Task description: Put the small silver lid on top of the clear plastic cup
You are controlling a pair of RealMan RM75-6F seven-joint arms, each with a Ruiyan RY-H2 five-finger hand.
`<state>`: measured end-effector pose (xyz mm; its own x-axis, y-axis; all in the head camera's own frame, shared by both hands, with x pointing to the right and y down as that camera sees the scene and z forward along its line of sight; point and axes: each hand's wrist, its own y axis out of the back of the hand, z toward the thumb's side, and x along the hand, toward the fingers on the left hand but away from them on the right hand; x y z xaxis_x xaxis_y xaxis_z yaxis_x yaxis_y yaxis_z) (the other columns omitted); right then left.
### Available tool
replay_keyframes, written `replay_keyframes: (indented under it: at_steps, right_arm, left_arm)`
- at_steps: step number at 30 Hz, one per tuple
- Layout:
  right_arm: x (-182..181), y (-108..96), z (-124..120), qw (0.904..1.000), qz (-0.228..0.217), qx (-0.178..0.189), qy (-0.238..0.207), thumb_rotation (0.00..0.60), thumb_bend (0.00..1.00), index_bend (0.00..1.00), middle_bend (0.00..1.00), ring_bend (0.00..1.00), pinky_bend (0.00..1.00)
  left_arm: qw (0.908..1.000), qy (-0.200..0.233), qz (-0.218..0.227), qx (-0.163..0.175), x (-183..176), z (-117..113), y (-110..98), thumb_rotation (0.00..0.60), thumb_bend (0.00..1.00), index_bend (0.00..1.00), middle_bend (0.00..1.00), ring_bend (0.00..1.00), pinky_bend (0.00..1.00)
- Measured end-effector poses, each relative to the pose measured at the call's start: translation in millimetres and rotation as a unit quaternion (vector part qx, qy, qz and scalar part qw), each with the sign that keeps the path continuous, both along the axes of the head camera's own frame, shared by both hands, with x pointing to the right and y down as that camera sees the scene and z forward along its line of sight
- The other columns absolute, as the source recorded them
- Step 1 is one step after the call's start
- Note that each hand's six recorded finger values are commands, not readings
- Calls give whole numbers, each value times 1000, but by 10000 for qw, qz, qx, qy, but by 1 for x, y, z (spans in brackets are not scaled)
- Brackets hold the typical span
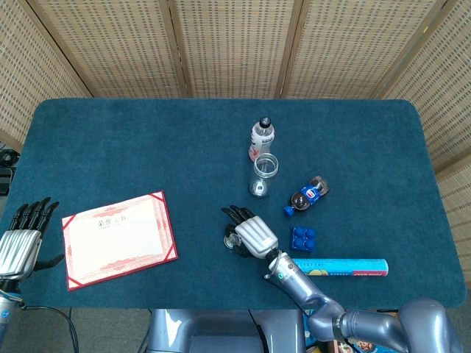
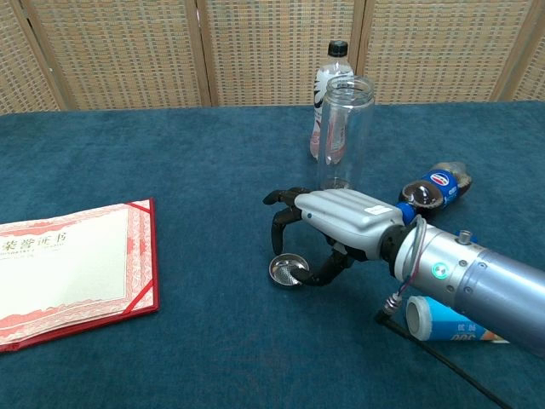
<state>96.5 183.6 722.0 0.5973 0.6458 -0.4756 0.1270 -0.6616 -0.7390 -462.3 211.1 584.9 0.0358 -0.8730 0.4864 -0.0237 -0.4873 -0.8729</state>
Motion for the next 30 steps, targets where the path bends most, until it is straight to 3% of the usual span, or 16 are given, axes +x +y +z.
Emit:
replay_keyframes:
  at_steps: [13,30]
  right_arm:
    - [-3,0,10,10000,66,-45,-27,600,517,473,168,0,199]
    - [-6,-2,14,9999,126,4,-7,600,520,556,219,20,214]
  left_arm:
    - [10000,-8,5,-22,0,2,0,600,127,0,0,0,0]
    - [10000,5,21,-28,1,2,1,600,127,0,0,0,0]
